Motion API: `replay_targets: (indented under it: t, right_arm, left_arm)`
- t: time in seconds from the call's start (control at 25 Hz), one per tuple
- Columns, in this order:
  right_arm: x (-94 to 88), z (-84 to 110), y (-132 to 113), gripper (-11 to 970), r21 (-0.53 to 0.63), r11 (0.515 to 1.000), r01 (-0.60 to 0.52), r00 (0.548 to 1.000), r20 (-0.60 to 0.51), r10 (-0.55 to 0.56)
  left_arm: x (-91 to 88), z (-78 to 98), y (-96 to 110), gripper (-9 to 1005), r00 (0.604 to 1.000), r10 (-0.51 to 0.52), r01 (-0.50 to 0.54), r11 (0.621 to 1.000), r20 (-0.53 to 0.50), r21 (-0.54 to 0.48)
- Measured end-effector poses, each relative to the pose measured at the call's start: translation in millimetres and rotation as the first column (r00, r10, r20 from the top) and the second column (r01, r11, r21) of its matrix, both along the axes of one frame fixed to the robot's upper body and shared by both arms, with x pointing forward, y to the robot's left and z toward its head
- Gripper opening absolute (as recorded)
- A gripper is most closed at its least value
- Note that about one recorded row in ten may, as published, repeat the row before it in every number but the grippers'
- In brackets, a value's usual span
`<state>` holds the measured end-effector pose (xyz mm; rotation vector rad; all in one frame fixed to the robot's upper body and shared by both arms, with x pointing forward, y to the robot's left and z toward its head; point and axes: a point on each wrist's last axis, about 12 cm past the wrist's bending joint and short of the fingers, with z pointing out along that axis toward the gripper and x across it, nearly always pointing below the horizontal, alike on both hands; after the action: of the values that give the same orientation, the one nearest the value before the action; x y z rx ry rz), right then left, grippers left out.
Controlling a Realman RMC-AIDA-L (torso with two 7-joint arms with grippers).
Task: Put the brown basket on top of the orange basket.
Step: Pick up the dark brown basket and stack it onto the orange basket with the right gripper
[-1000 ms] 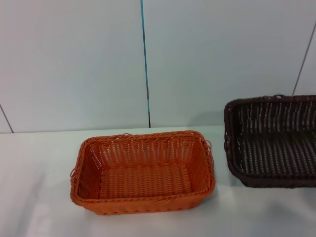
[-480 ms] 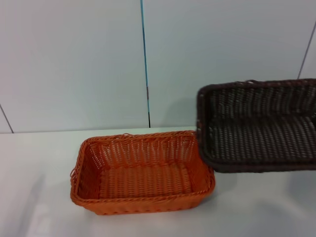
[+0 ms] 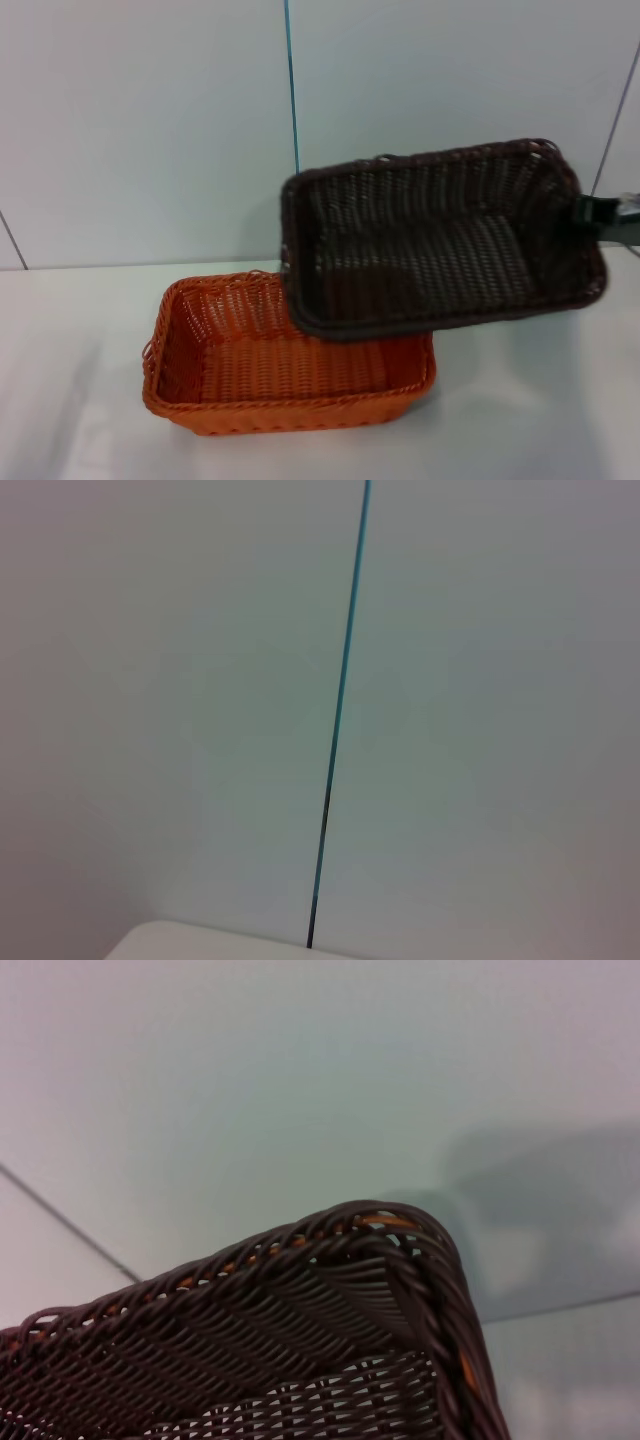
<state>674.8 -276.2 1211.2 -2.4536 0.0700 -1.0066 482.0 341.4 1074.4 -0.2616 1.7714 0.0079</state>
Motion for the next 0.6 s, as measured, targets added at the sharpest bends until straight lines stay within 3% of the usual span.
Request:
replay_targets:
  t: [0.24,0.6]
  right_arm:
    - [12.0,2.1,41,142,0.006,1.0,-0.017,0.999,0.033,0.017]
    - [18.9,-14.8,112,141,0.0,0.996,-0.086,0.995,0.059,0.086]
  left_arm:
    - [3.8,-0.6,0,909,1.0,0.002,-0.002,1.0,-0.001,-0.001]
    - [10.3,1.1,2,909,0.999,-0.004,0.004,1.0,-0.033,0.006]
